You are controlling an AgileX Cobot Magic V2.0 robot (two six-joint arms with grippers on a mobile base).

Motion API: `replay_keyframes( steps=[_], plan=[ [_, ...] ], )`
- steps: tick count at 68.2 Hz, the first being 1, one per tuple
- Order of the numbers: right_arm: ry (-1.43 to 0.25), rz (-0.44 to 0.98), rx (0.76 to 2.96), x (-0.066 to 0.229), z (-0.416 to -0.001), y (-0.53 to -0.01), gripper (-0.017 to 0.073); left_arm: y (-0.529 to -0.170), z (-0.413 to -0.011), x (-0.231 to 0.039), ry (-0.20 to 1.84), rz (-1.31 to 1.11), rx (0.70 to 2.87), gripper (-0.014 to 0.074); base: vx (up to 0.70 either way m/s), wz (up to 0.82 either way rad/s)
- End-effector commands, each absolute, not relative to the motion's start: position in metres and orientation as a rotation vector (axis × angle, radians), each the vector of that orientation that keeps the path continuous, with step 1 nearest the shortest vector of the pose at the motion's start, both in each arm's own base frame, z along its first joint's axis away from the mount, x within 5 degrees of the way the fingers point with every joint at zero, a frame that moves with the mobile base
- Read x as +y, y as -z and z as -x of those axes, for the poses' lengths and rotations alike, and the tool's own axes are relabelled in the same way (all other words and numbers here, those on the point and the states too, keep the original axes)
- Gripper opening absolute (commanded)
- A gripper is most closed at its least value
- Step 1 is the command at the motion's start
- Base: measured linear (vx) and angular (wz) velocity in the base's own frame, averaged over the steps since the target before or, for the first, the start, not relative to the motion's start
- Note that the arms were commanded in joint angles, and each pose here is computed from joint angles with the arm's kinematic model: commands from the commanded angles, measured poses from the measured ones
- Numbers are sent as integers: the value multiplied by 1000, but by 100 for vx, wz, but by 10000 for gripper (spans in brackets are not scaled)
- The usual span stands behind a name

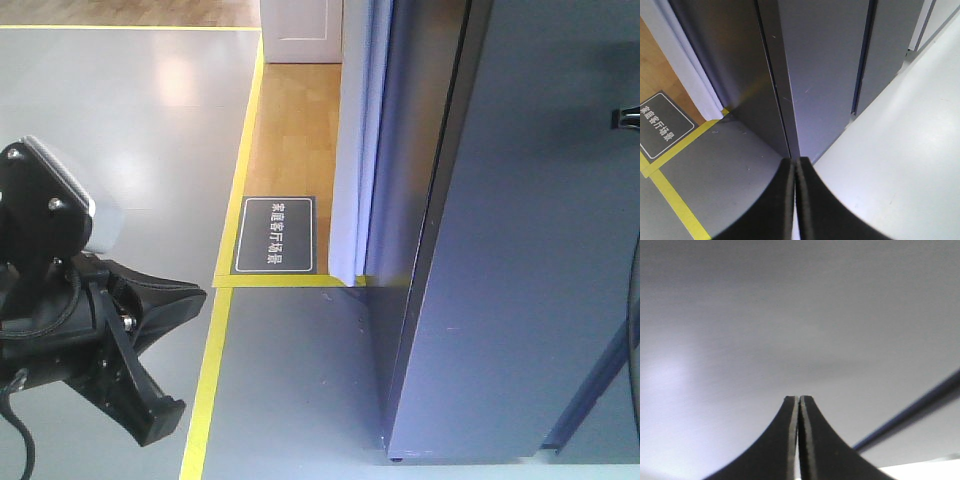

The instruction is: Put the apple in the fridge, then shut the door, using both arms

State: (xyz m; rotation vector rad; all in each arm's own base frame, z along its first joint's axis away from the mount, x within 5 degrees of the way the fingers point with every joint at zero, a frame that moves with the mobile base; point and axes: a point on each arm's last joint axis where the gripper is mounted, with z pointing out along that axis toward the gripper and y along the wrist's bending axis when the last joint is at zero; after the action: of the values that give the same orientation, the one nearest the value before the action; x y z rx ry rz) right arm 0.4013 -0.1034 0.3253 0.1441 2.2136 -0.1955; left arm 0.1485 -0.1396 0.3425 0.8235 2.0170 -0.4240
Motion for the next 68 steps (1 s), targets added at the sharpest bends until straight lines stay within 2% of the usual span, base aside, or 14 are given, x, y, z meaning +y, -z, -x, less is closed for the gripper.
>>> replay_keyframes(
  steps=[1, 9, 18, 41, 68],
  plan=[
    [115, -122, 2093, -93, -386, -370, -2, -359, -149, -140, 461, -777, 1927, -6, 0, 0],
    [44, -100, 2104, -83, -372, -384, -2, -359, -149, -140, 461, -777, 1927, -6, 0, 0],
    [36, -113, 2086, -76, -345, -386, -2, -359, -149, -140, 461, -777, 1927, -6, 0, 0],
    [85, -73, 2066, -50, -238, -368, -2, -359, -149, -140, 461, -777, 1927, -6, 0, 0],
    [51, -19, 2233, -21, -136, -329, -2, -359, -149, -140, 461, -777, 1927, -6, 0, 0]
  ],
)
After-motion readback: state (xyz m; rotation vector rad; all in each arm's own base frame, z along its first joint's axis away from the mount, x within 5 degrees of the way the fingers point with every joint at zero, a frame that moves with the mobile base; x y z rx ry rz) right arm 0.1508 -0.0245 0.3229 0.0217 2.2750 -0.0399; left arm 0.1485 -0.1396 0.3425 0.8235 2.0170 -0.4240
